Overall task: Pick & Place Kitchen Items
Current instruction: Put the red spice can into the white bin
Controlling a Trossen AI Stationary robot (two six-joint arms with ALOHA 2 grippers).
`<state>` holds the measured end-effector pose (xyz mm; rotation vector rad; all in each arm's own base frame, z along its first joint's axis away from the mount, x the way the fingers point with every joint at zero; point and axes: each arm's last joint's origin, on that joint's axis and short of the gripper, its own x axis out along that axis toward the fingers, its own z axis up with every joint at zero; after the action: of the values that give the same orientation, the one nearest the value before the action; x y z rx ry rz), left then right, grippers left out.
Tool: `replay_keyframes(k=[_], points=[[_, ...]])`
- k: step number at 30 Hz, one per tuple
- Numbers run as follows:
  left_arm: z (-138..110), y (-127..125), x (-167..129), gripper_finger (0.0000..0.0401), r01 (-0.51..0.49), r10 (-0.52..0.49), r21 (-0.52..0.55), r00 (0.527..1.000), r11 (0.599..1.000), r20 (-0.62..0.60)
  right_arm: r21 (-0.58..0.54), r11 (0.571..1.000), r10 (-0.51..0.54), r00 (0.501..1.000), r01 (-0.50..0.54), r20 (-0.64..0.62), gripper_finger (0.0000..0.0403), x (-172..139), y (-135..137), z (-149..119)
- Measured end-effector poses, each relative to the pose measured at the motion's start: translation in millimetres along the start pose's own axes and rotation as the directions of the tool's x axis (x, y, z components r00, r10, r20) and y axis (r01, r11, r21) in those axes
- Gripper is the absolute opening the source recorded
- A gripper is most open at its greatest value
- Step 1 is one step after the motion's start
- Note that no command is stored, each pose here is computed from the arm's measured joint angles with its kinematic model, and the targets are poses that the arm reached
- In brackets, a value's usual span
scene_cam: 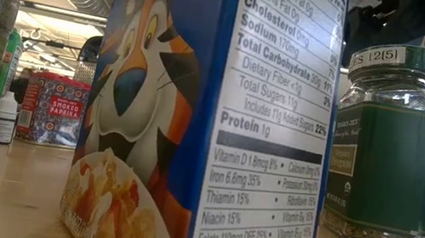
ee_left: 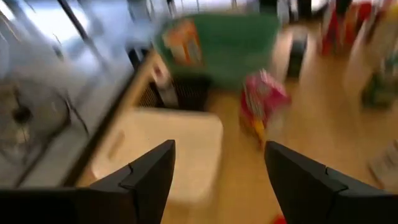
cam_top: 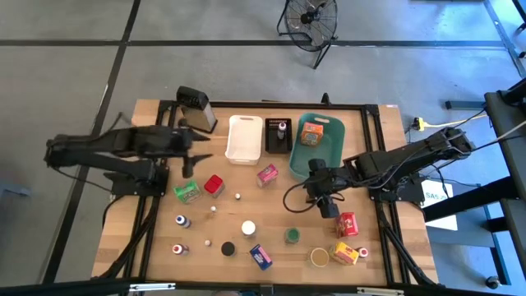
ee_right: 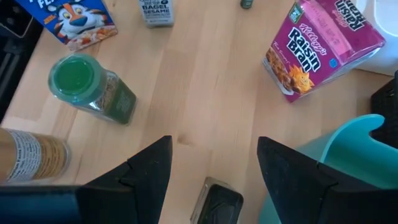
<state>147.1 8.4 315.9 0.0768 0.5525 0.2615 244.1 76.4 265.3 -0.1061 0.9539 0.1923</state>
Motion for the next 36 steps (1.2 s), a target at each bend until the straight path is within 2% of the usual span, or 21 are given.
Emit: replay_keyframes(k=[3,7,11,14,17,21,28,36], points=[[18.2,-8.6,9.4,0.0244,0.015,-0.022,-0.04,0.985,0.999,-0.169,-0.024,1.0,-0.015,1.0,0.015,-0.003,0.0239,-0.2,3.2,-0.7],[29.8,-19.8,25.5,0.0242,-0.04,-0.02,-0.179,0.947,0.983,-0.319,-0.049,0.998,-0.043,0.999,0.043,0.0,0.0239,-0.7,8.1,-1.4],[30.3,-29.1,37.7,0.0244,-0.107,-0.067,-0.362,0.897,0.926,-0.437,-0.075,0.996,-0.042,0.999,0.042,0.002,0.0239,-1.2,13.3,-2.0],[26.3,-34.7,44.0,0.0242,-0.154,-0.122,-0.467,0.853,0.871,-0.508,-0.107,0.994,-0.036,0.999,0.036,0.003,0.0239,-1.4,16.0,-2.2],[20.1,-38.0,47.5,0.0242,-0.245,-0.145,-0.536,0.799,0.808,-0.584,-0.125,0.992,-0.035,0.999,0.037,0.011,0.0239,-1.4,16.1,-1.4],[14.8,-40.7,55.3,0.0244,-0.333,-0.123,-0.537,0.754,0.775,-0.645,-0.166,0.985,-0.037,0.999,0.041,0.023,0.0239,-1.3,14.9,-0.1],[9.0,-45.9,74.0,0.0243,-0.383,-0.1,-0.491,0.701,0.782,-0.706,-0.229,0.971,-0.052,0.997,0.065,0.064,0.0239,-0.7,7.0,4.9],[2.2,-50.6,91.7,0.0242,-0.414,-0.077,-0.434,0.647,0.8,-0.759,-0.215,0.973,-0.074,0.996,0.084,0.055,0.0239,-0.1,-2.1,4.9]])
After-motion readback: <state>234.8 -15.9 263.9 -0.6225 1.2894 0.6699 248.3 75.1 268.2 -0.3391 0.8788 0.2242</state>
